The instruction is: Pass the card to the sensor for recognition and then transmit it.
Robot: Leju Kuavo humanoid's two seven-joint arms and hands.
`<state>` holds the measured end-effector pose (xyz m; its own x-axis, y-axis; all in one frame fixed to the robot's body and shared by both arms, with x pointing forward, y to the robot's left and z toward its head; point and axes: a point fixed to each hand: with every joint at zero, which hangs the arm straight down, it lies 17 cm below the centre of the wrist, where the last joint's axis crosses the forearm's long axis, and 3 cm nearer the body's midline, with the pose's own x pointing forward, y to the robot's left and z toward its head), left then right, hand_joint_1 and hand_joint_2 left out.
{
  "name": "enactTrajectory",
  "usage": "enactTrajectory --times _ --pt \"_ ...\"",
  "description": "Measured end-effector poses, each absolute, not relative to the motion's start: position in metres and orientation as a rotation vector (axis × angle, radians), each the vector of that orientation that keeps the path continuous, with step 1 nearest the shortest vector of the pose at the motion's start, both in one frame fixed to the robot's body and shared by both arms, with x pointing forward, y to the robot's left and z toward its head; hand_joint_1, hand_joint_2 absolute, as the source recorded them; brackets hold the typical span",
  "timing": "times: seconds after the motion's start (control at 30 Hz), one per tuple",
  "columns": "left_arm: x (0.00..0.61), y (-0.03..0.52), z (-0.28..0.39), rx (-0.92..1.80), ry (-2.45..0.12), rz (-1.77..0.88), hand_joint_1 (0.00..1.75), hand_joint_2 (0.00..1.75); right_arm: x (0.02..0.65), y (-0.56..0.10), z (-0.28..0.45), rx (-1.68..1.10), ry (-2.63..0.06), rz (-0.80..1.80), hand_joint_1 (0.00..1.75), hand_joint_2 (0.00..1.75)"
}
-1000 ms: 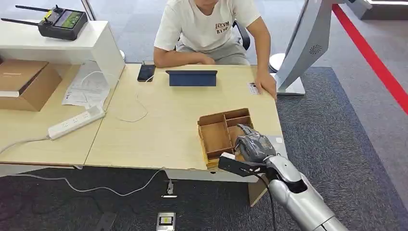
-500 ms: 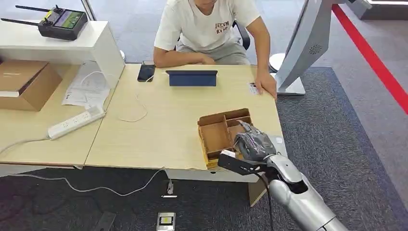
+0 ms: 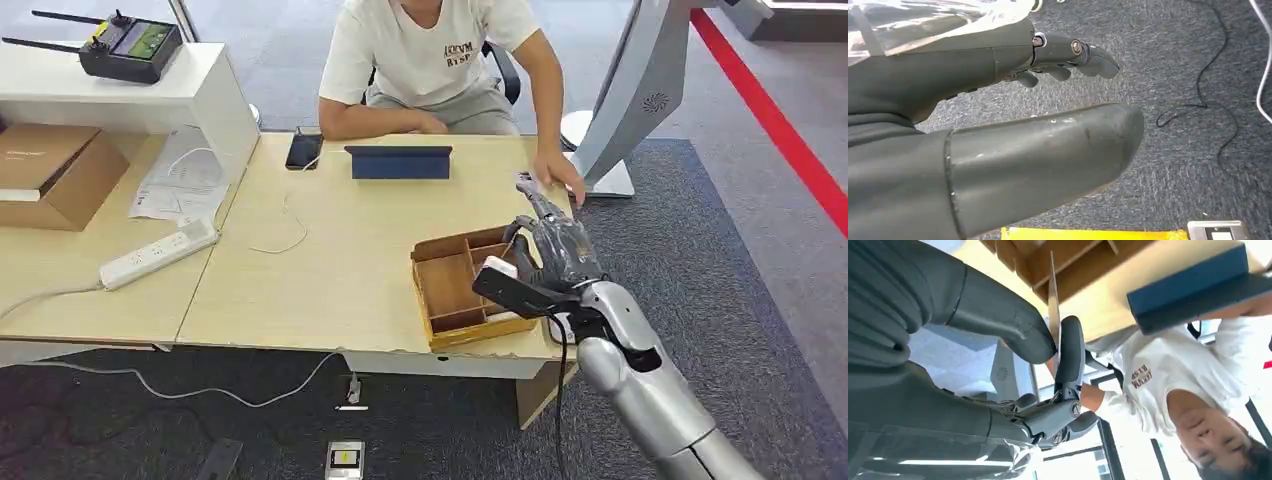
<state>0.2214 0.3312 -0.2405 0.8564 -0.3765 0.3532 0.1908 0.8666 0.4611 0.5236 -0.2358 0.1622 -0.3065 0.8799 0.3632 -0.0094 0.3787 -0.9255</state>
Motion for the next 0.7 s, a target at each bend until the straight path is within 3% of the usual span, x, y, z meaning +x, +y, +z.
enactTrajectory --times 0.37,0.7 --pt "0.230 0.326 -0.238 0.426 -0.462 -0.366 0.00 0.00 0.553 -0.229 0.244 -0.838 -1.811 1.073 1.75 1.75" --pt "0.249 0.310 -0.232 0.416 -0.480 -0.444 0.00 0.00 0.623 -0.219 0.337 -0.939 -1.912 1.069 1.75 1.75"
